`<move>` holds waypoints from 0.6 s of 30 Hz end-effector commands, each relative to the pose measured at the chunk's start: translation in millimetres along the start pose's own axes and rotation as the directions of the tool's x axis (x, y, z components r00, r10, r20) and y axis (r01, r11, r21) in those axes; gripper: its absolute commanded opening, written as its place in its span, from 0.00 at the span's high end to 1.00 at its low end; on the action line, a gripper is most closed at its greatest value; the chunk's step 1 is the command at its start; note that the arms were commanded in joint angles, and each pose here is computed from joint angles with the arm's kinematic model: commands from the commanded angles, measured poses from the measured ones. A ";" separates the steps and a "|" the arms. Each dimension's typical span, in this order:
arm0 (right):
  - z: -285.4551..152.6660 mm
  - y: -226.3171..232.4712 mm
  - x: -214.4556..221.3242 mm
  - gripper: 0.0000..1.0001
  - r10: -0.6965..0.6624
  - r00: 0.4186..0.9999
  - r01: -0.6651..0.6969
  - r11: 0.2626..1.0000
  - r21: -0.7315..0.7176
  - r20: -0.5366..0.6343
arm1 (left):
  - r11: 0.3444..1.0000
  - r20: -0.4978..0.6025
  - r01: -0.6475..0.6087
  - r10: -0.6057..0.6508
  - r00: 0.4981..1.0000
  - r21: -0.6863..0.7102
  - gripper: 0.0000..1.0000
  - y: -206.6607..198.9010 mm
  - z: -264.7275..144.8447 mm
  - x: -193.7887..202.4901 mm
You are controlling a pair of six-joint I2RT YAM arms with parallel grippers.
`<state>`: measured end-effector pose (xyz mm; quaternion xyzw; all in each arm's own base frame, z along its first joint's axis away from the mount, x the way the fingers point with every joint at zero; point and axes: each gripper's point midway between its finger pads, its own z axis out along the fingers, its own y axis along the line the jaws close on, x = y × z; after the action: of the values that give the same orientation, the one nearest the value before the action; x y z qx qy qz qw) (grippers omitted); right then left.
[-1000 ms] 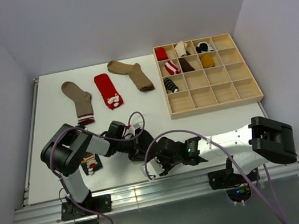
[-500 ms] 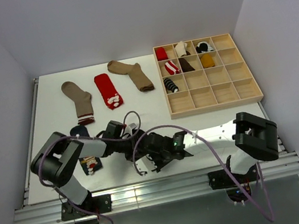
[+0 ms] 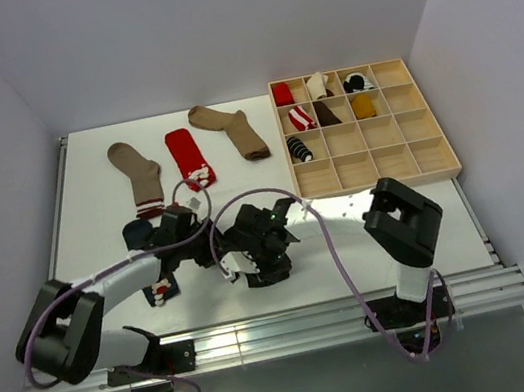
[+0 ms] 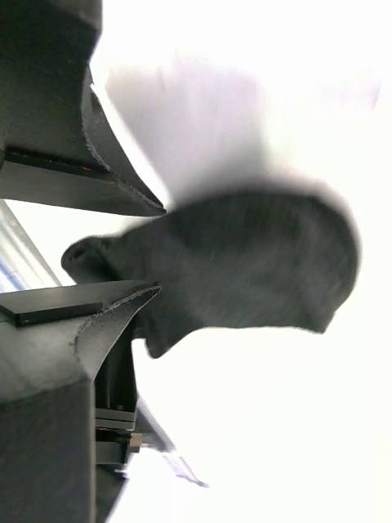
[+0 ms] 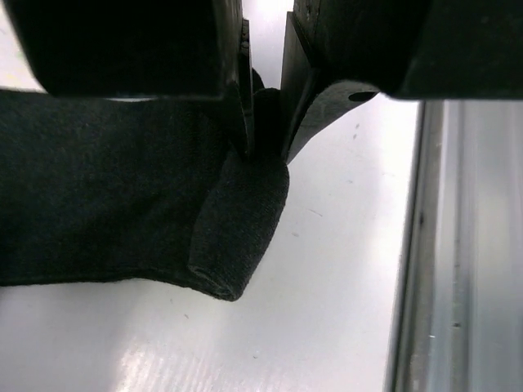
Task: Roll the socks
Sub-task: Roll the sock at the center of the board.
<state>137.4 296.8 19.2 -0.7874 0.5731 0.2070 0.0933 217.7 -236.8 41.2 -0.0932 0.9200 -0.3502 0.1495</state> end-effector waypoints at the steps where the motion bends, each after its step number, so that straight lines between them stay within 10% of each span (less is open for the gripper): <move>1: 3.9 42.8 28.1 0.82 0.132 0.986 -0.155 0.957 -0.245 -0.105 | 0.994 0.182 0.084 -0.070 0.981 -0.071 0.57 22.4 -17.7 -27.9; 18: -14.3 -14.7 22.9 0.82 0.468 0.870 -0.470 0.694 -0.545 -0.154 | 0.974 0.646 -0.113 -0.040 0.762 0.194 0.61 -18.5 -115.7 -58.9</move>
<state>156.0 290.5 20.8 -0.6120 0.6677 0.3881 -0.1705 234.6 -167.6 128.8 -0.1650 0.8098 -0.3731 0.4215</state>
